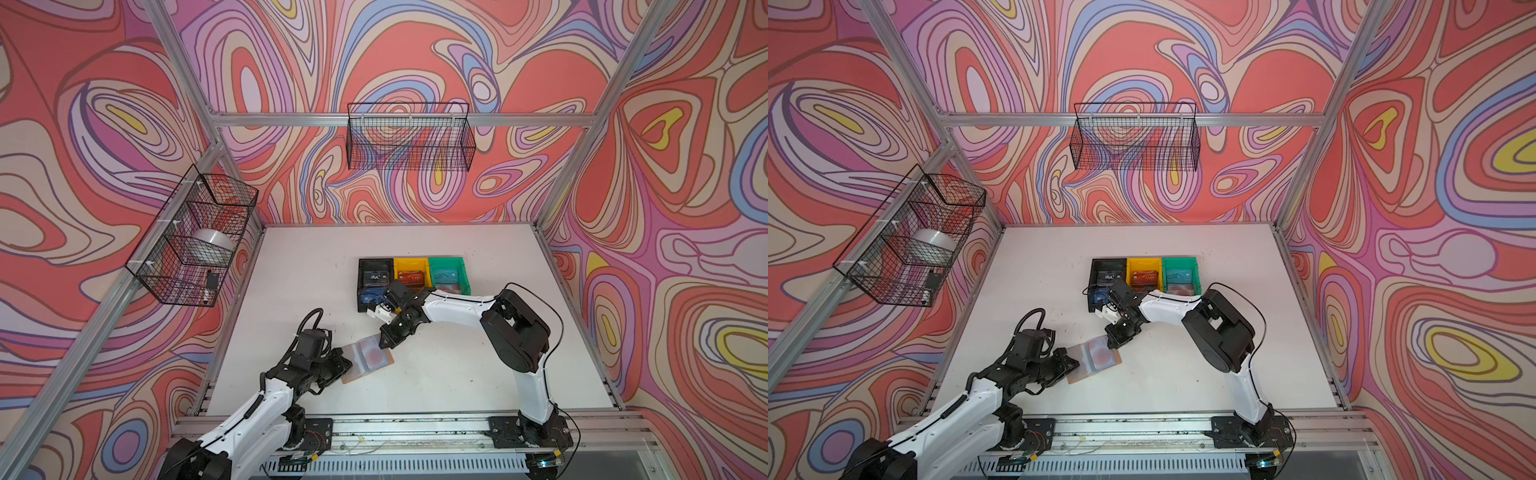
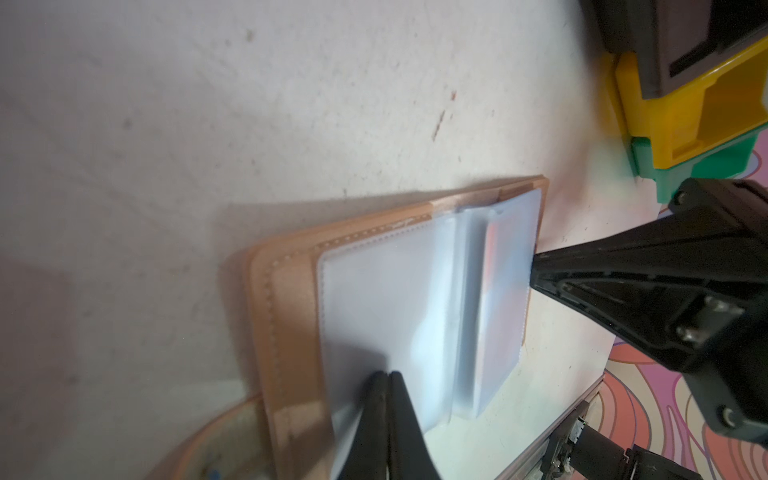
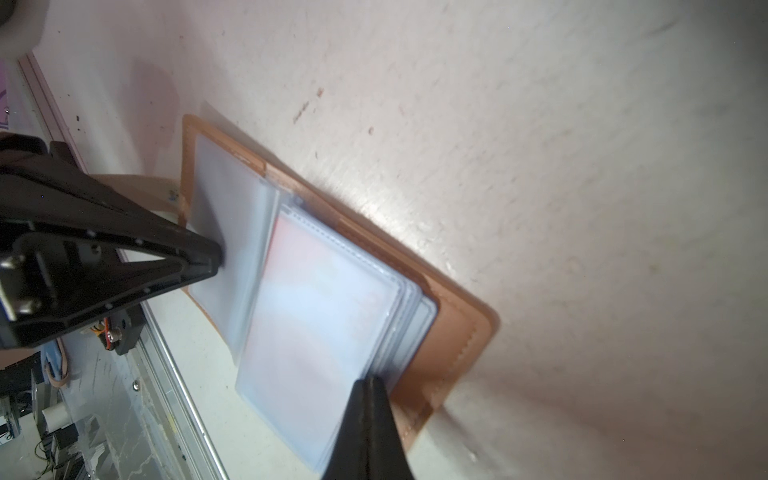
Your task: Take the credit cards out of the card holder
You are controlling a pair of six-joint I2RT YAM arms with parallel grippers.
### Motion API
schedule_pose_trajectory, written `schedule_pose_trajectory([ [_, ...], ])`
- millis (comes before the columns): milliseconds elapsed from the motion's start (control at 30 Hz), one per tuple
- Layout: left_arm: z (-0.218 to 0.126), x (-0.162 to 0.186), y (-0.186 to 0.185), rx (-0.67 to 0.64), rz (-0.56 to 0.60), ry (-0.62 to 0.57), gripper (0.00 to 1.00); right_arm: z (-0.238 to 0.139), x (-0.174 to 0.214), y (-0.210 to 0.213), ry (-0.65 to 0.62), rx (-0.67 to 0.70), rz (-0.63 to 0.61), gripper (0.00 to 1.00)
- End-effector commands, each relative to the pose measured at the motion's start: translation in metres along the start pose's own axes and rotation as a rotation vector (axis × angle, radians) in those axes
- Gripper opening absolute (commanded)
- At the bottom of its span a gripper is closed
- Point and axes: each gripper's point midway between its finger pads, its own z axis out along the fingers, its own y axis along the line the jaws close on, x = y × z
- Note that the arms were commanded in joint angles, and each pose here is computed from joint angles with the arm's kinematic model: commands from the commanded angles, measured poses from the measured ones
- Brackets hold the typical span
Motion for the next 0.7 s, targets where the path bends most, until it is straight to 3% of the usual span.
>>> schedule_pose_trajectory([
  [0, 0.005, 0.008, 0.023, -0.076, -0.025, 0.017, 0.05, 0.013, 0.006, -0.006, 0.036, 0.027, 0.001, 0.02],
  [233, 0.006, 0.008, 0.022, -0.073, -0.026, 0.021, 0.05, 0.020, 0.000, 0.015, 0.033, -0.017, -0.036, 0.02],
  [667, -0.006, 0.008, 0.015, -0.082, -0.013, 0.025, 0.05, 0.009, -0.003, 0.017, 0.021, 0.006, -0.063, 0.03],
])
